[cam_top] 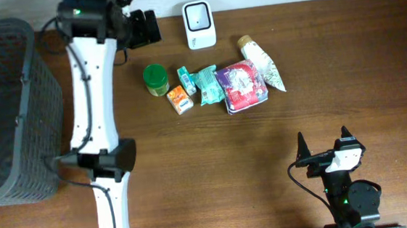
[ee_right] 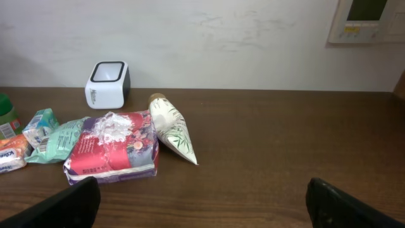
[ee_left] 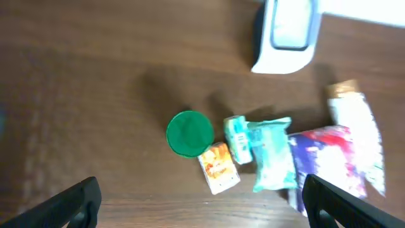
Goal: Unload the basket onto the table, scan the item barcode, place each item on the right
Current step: 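Retract the left gripper to the basket edge and hold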
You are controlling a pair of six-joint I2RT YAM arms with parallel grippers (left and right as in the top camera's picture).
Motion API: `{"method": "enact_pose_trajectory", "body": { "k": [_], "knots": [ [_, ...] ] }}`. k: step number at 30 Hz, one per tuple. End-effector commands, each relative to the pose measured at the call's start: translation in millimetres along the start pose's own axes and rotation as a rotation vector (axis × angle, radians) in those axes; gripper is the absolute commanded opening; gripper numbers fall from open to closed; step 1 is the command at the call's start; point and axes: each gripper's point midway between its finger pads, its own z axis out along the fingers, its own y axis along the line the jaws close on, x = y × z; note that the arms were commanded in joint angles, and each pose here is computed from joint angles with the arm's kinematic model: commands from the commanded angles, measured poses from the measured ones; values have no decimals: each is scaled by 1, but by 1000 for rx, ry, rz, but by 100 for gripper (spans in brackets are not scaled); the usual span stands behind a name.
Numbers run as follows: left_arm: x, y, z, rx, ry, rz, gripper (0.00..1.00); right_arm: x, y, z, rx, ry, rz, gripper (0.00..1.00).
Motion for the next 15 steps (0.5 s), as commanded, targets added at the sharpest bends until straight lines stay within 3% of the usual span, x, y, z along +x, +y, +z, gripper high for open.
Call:
{"method": "enact_pose_trajectory", "body": {
  "k": [1,6,10,15],
  "knots": [
    [-8,-2,-91,60,-164,100,99,4,1,0,0,5,7,98],
    [19,48,-132,-39,-129,29,99,3,1,0,0,5,7,98],
    [62,136,-138,-209,-23,-282,99,4,1,0,0,5,7,98],
    [85,195,-133,-295,46,-441,99,4,1,0,0,5,7,99]
  ]
}}
